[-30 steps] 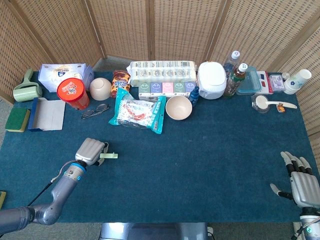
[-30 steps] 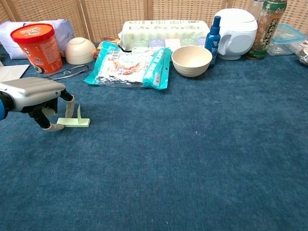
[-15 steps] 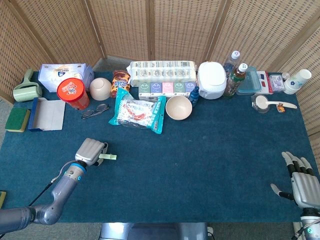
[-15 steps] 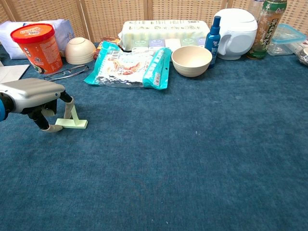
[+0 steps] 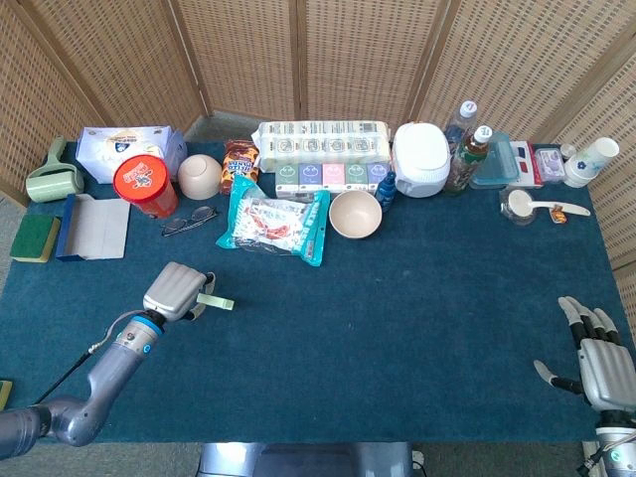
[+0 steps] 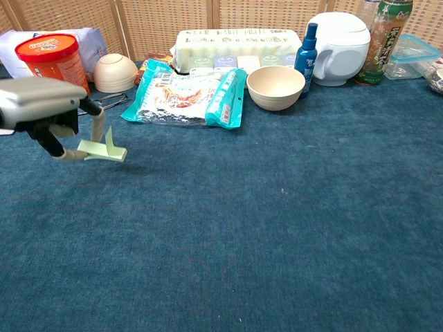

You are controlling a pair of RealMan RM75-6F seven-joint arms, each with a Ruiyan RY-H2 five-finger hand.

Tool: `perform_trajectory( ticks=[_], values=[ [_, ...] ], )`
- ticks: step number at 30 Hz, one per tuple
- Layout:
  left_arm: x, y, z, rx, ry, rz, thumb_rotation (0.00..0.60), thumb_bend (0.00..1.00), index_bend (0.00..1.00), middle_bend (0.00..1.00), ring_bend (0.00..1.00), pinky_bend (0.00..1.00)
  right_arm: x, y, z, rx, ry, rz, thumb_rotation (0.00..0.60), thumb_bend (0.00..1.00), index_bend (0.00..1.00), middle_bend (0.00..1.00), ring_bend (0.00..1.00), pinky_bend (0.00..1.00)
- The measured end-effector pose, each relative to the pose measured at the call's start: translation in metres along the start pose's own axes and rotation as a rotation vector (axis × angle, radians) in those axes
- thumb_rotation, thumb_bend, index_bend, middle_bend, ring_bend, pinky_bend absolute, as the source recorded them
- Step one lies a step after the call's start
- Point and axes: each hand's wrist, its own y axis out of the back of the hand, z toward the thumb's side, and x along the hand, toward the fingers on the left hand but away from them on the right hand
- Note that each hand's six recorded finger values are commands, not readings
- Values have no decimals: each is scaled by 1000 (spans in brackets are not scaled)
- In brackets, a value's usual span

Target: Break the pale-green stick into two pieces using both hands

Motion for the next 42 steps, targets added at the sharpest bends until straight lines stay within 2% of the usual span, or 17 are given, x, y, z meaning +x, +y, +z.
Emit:
perform_trajectory(
  ticks=[7,11,15,22,26,33,38,42],
  values=[
    [-13,35,-4,-29,-51,26,600,377,674,1000,1000,1000,-11,-1,21,-100,85,14,534,248,0,72,109,55],
    [-19,52,0,-78,-102,-6,600,377,672,1000,1000,1000,-22,0,42,-184,166,33,534,249,0,84,116,59],
    [-18,62,12,-88,-164,-42,600,378,672,1000,1000,1000,-33,0,63,-246,242,61,534,250,0,105,125,79],
    [-13,79,30,-61,-243,-64,600,379,671,1000,1000,1000,-46,-2,91,-330,325,91,534,250,0,131,184,208],
    [-8,88,39,-32,-276,-65,600,382,671,1000,1000,1000,-53,-4,107,-390,364,97,535,250,0,199,320,341],
    [7,111,63,72,-345,-58,600,382,671,1000,1000,1000,-68,-15,136,-464,440,103,535,258,0,485,665,610],
    [14,123,76,129,-372,-47,600,382,671,1000,1000,1000,-75,-20,149,-475,469,91,534,266,0,637,817,760],
    [18,127,83,148,-385,-49,600,382,671,1000,1000,1000,-79,-24,159,-472,488,78,536,266,0,699,881,816]
  ],
)
